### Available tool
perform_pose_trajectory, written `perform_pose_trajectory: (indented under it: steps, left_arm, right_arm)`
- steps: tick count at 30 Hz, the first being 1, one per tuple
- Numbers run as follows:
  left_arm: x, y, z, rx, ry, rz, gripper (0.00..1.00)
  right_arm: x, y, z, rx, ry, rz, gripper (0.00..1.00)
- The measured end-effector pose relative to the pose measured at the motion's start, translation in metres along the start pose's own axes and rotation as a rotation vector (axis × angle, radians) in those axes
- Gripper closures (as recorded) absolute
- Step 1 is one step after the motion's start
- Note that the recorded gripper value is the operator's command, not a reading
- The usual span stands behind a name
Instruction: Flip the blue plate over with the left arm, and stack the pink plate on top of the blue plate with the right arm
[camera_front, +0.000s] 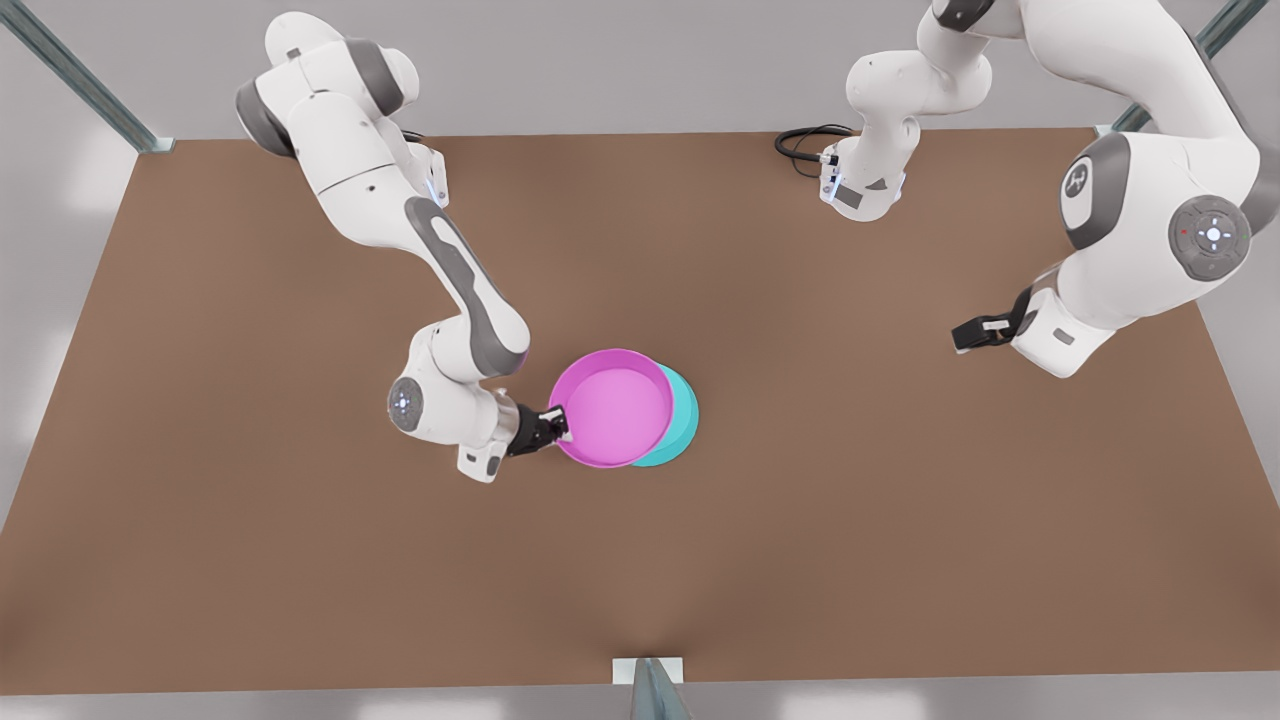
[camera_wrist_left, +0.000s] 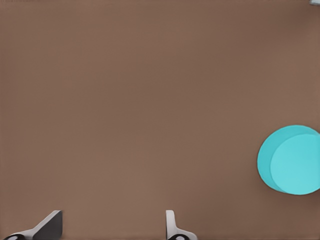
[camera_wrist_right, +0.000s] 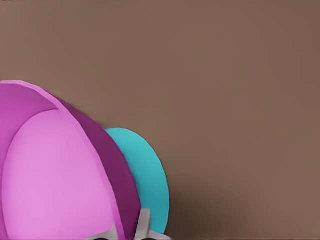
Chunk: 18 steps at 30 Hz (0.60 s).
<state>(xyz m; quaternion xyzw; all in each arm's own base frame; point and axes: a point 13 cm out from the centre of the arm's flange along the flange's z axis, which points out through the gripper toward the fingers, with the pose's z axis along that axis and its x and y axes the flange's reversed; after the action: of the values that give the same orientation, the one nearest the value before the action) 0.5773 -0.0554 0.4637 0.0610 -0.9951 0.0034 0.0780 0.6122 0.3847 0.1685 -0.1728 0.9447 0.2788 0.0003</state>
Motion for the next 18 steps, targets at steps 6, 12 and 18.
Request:
perform_pose_trajectory:
  steps: [6, 12, 18]
  left_arm:
    - [0.002, 0.0, -0.003, 0.002, 0.002, 0.027, 0.0]
    - [0.005, 0.0, -0.002, 0.003, 0.018, 0.047, 0.0]
    - [0.006, -0.001, 0.001, 0.006, 0.029, 0.062, 0.0]
  right_arm:
    - [0.005, 0.01, 0.028, -0.006, 0.017, 0.076, 0.79]
    - [0.008, 0.014, 0.043, -0.009, 0.022, 0.134, 0.79]
    - [0.01, 0.018, 0.054, -0.003, 0.021, 0.17, 0.0]
